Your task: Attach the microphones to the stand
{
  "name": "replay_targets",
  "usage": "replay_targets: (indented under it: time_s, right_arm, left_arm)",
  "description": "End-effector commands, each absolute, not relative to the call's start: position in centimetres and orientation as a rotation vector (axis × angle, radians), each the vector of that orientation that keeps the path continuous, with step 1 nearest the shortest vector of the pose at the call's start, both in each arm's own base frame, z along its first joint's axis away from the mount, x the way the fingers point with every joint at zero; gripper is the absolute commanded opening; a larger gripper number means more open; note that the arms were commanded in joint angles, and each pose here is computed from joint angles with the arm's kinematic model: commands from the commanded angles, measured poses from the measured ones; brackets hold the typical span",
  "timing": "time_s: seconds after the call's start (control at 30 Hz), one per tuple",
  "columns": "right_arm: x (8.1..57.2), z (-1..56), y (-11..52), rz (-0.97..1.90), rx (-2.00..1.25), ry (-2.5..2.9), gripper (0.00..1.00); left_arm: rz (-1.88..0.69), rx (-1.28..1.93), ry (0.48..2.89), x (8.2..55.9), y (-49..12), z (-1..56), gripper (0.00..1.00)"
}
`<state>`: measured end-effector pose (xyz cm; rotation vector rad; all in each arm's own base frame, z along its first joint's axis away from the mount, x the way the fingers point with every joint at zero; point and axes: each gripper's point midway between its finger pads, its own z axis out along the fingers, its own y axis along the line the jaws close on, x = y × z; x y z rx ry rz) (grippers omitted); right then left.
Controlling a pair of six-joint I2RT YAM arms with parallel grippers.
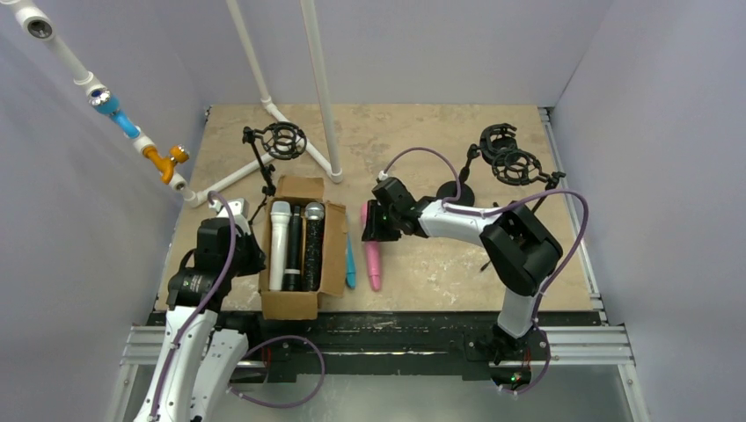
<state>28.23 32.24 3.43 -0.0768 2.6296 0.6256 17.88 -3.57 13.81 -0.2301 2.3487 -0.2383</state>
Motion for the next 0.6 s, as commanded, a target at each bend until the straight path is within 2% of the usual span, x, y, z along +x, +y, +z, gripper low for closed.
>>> replay_targets:
  time_s: [0.0, 0.07, 0.17, 0.5, 0.57]
  right_arm:
    - [30.9, 6.3, 34.4, 0.690, -0.084, 2.519, 0.15]
    - [31.0, 6.8, 34.6, 0.697, -0.088, 2.513, 0.26]
    - [31.2, 7.5, 34.7, 0.700, -0.091, 2.504, 0.37]
    - [30.4, 9.8, 34.8, 0.754, -0.121, 2.494, 0.56]
    - [30.3, 10.8, 34.7, 0.765, -0.118, 2.478, 0.57]
  left_arm:
    - [-0.251, -0.227, 2.193, 20.1, -3.5, 17.6, 0.00]
    - [-0.238, -0.238, 2.189, 20.1, -3.3, 17.6, 0.00]
    - [-0.232, -0.242, 2.177, 20.2, -3.2, 17.8, 0.00]
    - [-0.197, -0.281, 2.179, 19.8, -2.5, 17.7, 0.00]
    - [-0.188, -0.294, 2.177, 19.7, -2.3, 17.7, 0.00]
